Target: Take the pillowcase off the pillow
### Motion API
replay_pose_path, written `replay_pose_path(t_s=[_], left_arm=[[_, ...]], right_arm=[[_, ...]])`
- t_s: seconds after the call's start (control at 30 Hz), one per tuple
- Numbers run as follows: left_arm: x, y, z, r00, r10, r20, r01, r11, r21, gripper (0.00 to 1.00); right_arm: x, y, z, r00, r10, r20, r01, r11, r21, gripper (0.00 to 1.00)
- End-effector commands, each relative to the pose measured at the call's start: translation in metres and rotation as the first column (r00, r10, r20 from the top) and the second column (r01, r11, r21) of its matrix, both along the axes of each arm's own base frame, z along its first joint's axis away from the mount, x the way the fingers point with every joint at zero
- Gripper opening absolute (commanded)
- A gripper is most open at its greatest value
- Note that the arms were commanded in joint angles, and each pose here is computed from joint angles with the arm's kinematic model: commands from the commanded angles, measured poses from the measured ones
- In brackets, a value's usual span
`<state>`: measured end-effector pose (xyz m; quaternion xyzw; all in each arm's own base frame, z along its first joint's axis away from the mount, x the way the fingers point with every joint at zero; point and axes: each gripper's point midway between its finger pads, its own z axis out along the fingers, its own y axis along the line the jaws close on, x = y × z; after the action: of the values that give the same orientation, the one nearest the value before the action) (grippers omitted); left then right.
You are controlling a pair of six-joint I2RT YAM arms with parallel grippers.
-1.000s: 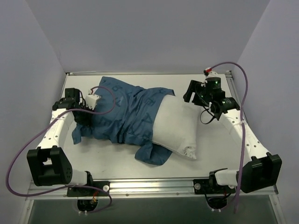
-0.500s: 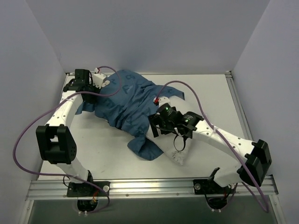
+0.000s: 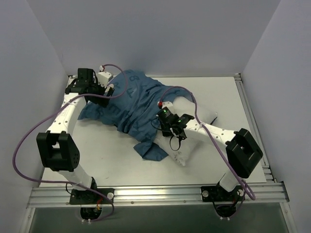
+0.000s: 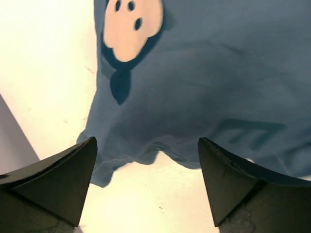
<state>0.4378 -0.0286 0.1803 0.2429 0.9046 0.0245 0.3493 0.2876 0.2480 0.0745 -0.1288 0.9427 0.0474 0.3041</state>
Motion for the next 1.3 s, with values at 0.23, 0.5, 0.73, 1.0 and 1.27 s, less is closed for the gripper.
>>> replay_pose_path(t_s=[0.23, 0.5, 0.73, 1.0, 1.27], left_arm=[[-0.114, -0.099, 0.069, 0.903, -0.425, 0.058, 0.427, 0.878, -0.216, 0.97], [-0.223, -0.162, -0.016, 0.66, -0.728, -0.183, 0.718, 0.684, -0.131, 0.94], [-0.181, -0.205, -0.053, 0.732, -0.666, -0.143, 0.673, 0.739, 0.005, 0.94], [-0.15, -0.21, -0.105, 0.803, -0.573, -0.164, 0.582, 0.813, 0.008, 0.88], [-0.132, -0.174, -0.107, 0.857, -0.482, -0.185, 0.484, 0.874, -0.033, 0.02]], right_arm=[[0.003, 0.034, 0.029, 0.995, 0.077, -0.066, -0.058, 0.967, 0.249, 0.0], [0.027, 0.048, 0.086, 0.996, 0.088, 0.0, -0.08, 0.905, 0.417, 0.0], [0.027, 0.05, 0.077, 0.996, 0.078, -0.039, -0.052, 0.893, 0.448, 0.0], [0.025, 0.044, 0.072, 0.996, 0.055, -0.072, -0.015, 0.885, 0.466, 0.0], [0.011, 0.017, 0.044, 0.989, 0.04, -0.146, 0.023, 0.913, 0.408, 0.0]])
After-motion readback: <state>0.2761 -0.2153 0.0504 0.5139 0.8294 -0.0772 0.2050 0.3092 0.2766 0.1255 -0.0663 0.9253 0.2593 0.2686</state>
